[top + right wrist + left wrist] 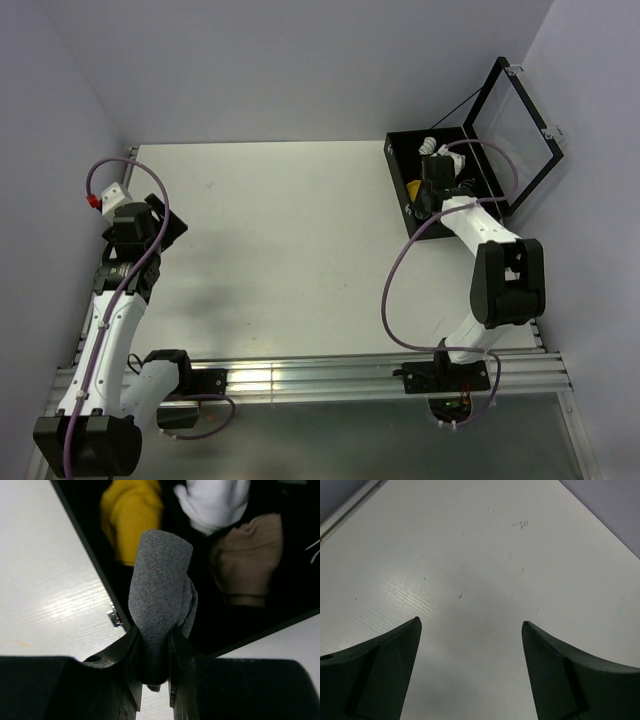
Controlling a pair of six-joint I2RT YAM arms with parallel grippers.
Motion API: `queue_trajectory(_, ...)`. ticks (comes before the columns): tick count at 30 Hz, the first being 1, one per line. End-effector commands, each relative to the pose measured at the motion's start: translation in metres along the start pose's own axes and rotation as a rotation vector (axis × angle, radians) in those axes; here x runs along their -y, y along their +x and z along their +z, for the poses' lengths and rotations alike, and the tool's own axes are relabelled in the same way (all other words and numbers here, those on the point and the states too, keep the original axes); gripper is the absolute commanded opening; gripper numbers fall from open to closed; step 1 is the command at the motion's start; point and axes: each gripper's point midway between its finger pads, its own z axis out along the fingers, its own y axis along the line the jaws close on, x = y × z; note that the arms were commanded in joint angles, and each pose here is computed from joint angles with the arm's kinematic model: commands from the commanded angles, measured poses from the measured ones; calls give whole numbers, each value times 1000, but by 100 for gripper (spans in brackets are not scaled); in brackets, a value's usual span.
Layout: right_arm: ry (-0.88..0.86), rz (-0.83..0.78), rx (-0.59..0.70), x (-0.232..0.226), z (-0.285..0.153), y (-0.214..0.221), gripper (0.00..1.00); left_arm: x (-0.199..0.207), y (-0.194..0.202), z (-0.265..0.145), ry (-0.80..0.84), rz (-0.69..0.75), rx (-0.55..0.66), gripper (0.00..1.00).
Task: Roll the socks
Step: Place the sock in the storage box.
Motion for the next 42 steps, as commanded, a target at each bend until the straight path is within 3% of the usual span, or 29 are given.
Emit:
queue_trajectory(1, -17, 45, -19, -2, 6, -9, 0, 0, -15, 0, -5, 16, 58, 86)
queue_trajectory(14, 33, 36, -135, 16, 46, 16, 0, 1, -8, 5, -8, 26, 36, 86)
queue_trajectory(27, 51, 39, -282, 20, 44, 54, 0, 4, -3, 9, 4, 33, 12, 86)
queue_trajectory(42, 207, 204, -262, 34, 51, 52, 0, 6, -2, 10, 13, 34, 8, 86)
